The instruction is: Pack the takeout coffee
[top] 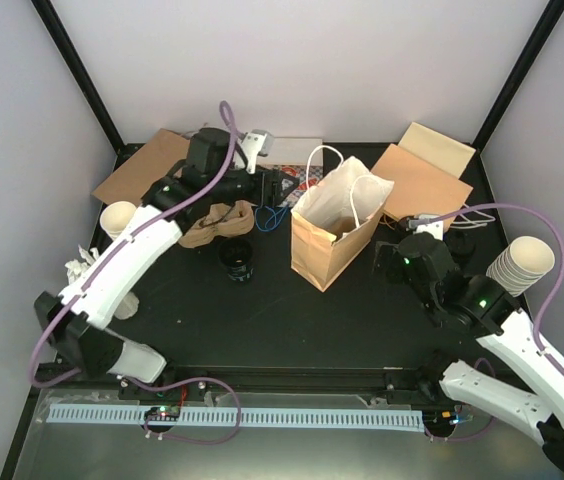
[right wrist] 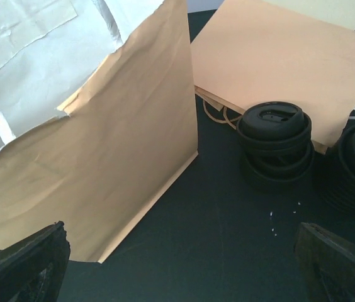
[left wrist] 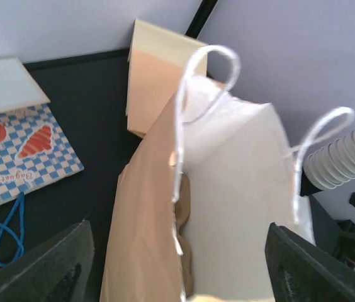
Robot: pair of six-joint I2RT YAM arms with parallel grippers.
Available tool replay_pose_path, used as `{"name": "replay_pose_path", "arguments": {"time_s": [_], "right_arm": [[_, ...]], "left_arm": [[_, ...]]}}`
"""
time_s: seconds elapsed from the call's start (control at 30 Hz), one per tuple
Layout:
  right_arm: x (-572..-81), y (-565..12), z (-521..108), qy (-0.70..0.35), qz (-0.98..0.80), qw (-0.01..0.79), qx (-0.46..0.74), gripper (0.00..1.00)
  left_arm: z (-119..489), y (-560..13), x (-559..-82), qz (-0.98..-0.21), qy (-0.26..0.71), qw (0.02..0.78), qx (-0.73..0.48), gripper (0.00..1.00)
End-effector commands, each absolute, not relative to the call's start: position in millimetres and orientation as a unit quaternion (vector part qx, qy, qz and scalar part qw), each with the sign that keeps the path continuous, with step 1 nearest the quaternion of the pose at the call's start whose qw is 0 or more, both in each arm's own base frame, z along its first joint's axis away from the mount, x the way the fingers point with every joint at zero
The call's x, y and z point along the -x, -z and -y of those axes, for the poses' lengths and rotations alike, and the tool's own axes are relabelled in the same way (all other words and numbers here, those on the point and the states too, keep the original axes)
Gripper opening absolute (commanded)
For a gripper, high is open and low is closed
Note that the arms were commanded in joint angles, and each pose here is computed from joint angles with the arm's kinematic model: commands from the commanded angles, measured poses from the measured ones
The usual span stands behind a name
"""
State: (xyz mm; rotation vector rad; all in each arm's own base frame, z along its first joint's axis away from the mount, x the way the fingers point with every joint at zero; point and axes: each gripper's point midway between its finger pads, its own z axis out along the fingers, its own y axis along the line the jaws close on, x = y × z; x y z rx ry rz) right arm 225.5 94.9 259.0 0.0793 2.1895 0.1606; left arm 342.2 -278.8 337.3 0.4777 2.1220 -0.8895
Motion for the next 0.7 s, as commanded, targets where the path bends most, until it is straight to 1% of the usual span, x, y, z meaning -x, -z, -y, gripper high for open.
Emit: {"name": "replay_pose_path", "arguments": {"time_s": [0.0, 0.13, 0.23, 0.4, 0.57, 0.67], "right_arm": [[-224, -262, -95, -0.085, -0.882, 0.461, -0.05, 1.0], [-222, -258, -95, -0.083, -0.887, 0.452, -0.046, 1.0], [-220, -253, -98, -0.087, -0.894, 0.437, -0.044, 1.0], [-215, -237, -96, -0.072, -0.913, 0.395, -0.067, 1.0], [-210, -214, -106, -0.067, -0.933, 0.35, -0.045, 1.0], [-208, -202, -108, -0.066, -0.94, 0.333, -0.043, 1.0]], "left_arm": [[264, -363, -321, -0.812, 0.36, 0.418, -0.189, 0.81], [241, -375, -300, -0.808, 0.345, 0.444, -0.177, 0.98], [223, -368, -288, -0.823, 0.319, 0.44, -0.162, 0.99], [195, -341, -261, -0.864, 0.279, 0.396, -0.138, 0.99], [160, -321, -231, -0.88, 0.247, 0.393, -0.098, 0.99], [146, -305, -216, -0.895, 0.23, 0.372, -0.086, 0.99]]}}
